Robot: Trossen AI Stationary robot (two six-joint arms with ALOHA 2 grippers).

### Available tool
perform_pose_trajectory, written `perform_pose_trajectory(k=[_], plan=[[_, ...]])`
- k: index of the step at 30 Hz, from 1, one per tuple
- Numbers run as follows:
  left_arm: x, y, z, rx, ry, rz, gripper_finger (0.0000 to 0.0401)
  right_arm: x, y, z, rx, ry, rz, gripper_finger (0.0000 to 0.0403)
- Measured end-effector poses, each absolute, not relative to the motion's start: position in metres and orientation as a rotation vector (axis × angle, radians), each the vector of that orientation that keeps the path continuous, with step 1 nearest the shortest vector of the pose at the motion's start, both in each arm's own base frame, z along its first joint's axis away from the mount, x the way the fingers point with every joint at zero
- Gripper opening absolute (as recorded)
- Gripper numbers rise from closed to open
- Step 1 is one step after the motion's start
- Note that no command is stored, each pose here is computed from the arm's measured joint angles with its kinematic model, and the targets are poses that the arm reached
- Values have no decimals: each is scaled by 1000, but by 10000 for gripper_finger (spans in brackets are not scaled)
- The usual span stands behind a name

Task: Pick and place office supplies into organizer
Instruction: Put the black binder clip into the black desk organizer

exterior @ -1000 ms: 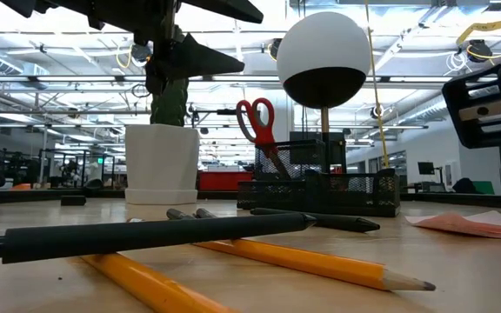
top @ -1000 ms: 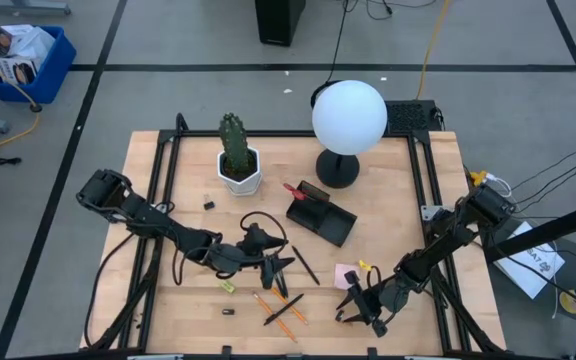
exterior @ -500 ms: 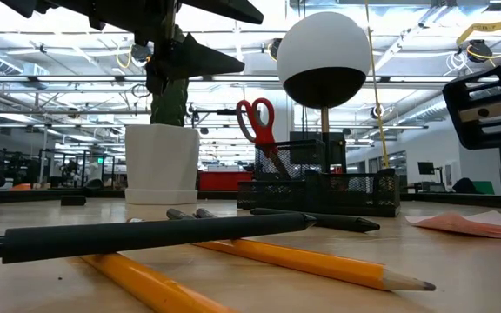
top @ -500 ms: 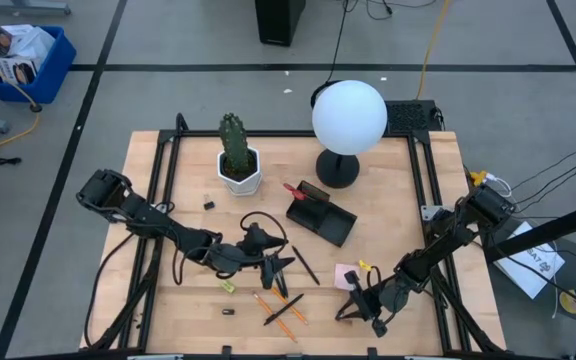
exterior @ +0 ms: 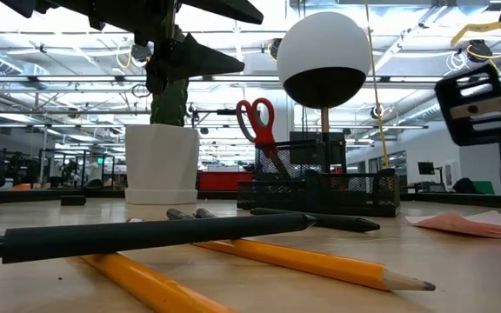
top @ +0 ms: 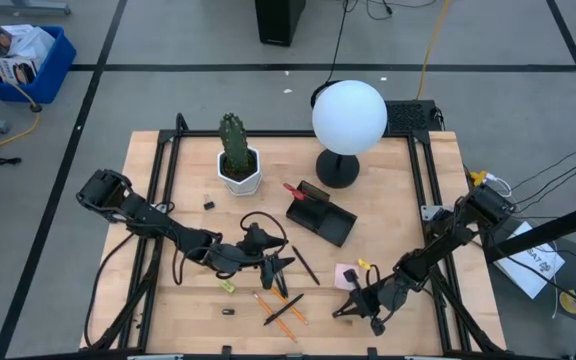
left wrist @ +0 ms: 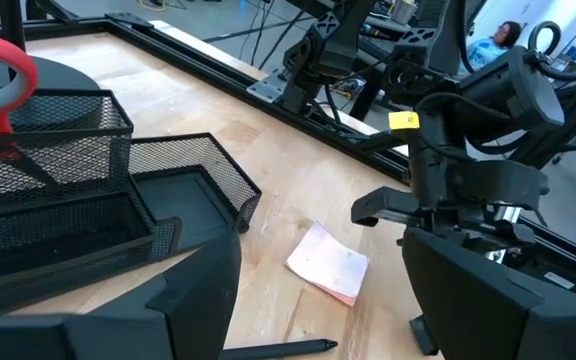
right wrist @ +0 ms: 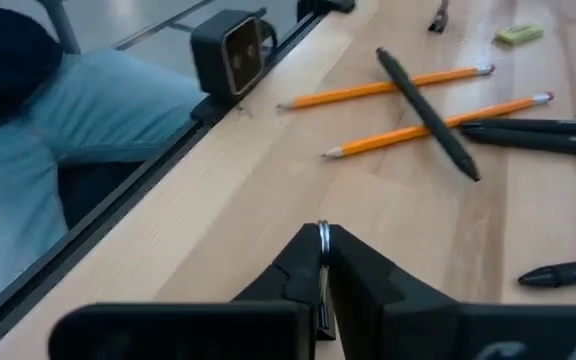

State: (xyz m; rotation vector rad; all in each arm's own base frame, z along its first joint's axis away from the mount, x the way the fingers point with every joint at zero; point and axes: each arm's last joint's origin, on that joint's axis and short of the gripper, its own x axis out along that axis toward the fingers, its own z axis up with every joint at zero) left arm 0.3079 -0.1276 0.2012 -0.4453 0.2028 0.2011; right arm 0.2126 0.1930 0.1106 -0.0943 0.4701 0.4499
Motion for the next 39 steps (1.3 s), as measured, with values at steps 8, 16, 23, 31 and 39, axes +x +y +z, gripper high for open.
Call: perform_pose_trajectory(k=[8,16,23,31,39], plan=[[308,-128,201,-437,203,201,285,225,177,113,-176,415,267,9],[308,-128,201,-434,205,201,285,243,154,126,-216,341,145,4],[308,-127,201,-427,210,202,285,258,125,153,-257,212,12,9],[308,-128,200,-426,219,181,285,275,78,160,-258,209,-154,5],[308,-130,200,-418,238,129,285,282,44,156,-188,255,-226,5]])
